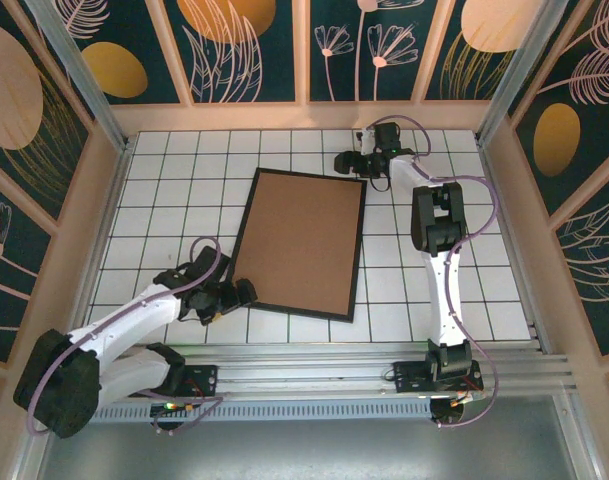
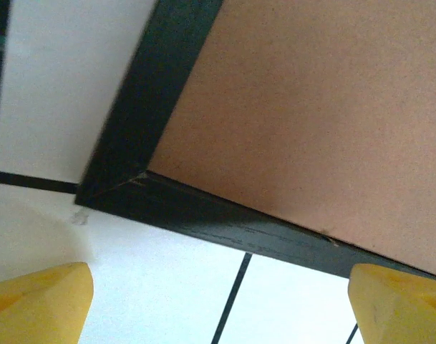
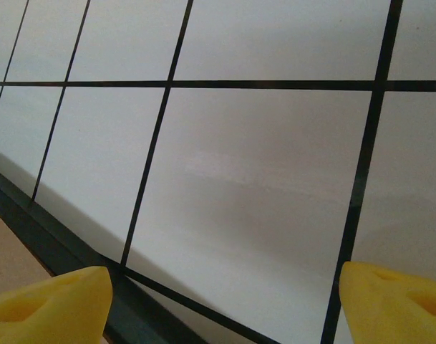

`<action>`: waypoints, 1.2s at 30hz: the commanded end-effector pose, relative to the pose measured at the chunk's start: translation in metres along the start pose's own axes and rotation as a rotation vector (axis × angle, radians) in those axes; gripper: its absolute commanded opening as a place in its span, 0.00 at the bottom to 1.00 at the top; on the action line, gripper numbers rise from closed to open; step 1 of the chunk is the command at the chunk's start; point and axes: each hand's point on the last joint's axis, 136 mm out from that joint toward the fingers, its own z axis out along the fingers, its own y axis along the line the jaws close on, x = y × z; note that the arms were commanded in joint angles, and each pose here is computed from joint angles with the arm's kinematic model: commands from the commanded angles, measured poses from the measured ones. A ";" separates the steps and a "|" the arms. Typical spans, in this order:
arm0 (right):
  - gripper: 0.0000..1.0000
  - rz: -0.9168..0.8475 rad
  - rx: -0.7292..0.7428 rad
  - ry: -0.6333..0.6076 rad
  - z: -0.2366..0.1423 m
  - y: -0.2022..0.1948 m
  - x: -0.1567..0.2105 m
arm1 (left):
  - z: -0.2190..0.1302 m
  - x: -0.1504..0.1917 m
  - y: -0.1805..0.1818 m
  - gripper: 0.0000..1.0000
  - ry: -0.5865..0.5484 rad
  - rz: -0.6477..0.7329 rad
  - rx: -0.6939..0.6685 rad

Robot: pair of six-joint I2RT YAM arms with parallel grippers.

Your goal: Put the photo into the frame

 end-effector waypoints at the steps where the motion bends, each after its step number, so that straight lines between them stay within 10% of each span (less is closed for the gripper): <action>1: 0.82 -0.004 -0.034 0.083 0.005 0.002 0.020 | 0.001 -0.009 -0.021 0.92 -0.015 0.015 0.066; 14: 0.76 0.071 -0.069 0.126 -0.046 -0.008 0.042 | 0.017 -0.067 -0.063 0.93 -0.180 0.105 0.114; 36: 0.76 0.448 -0.065 -0.026 -0.138 -0.003 0.134 | 0.042 -0.275 -0.137 0.93 -0.448 0.094 0.189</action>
